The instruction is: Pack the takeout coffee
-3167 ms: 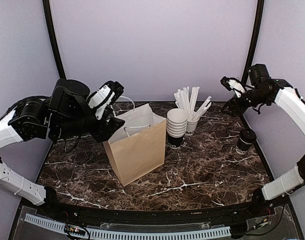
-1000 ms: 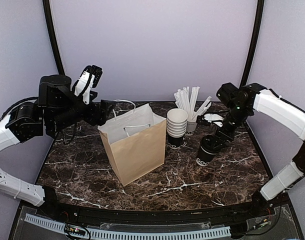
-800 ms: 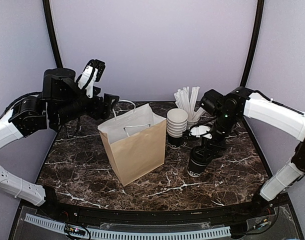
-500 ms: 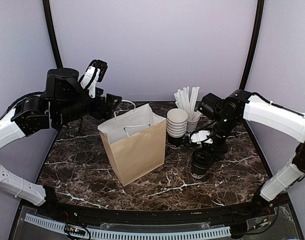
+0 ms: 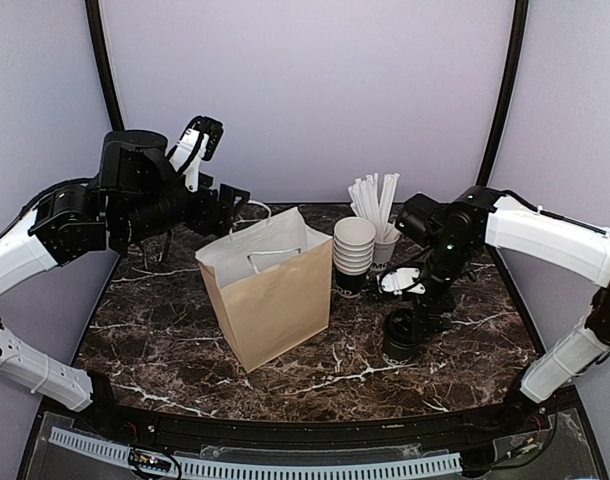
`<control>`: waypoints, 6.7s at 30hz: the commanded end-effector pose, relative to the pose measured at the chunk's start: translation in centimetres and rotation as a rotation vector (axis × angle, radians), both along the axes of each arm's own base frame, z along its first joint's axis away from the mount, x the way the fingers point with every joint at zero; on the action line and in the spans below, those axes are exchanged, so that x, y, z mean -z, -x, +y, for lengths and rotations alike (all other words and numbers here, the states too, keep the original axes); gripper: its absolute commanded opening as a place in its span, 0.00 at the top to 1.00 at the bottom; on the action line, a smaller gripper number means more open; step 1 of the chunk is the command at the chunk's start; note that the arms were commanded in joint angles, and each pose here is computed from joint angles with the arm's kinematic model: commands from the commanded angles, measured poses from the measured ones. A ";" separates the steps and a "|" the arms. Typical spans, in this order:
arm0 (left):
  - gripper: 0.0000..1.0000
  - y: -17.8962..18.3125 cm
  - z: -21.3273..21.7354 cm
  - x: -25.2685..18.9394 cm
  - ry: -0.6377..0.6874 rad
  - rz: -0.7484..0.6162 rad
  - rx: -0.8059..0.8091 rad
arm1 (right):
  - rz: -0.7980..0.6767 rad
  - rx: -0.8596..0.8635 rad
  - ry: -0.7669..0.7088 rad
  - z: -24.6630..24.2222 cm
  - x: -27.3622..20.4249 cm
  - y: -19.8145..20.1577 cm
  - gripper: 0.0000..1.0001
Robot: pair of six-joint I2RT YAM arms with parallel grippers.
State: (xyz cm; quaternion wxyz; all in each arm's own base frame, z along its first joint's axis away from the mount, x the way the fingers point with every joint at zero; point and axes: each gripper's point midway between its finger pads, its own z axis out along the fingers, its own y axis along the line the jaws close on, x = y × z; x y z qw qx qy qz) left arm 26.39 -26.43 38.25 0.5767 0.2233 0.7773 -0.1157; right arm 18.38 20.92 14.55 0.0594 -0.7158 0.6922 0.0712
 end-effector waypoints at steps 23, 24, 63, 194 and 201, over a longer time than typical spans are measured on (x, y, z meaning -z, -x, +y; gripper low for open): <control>0.22 0.2 0.7 -1.1 0.037 0.007 -0.010 | -0.007 0.347 0.014 0.9 0.7 -1.2 0.03; 0.22 0.2 0.7 -1.0 0.030 0.009 -0.010 | -0.008 0.345 0.016 0.8 0.8 -1.2 0.03; 0.20 -1.1 1.0 0.4 0.002 0.135 0.036 | -0.112 0.143 0.047 0.8 -0.8 -1.1 0.46; 0.28 -11.3 -10.5 26.6 0.108 0.682 0.502 | -0.850 -0.444 -0.079 16.1 -7.0 -3.0 1.00; 0.28 -10.9 -10.8 27.2 0.116 0.693 0.532 | -0.809 -0.447 -0.073 16.6 -5.5 -4.0 1.00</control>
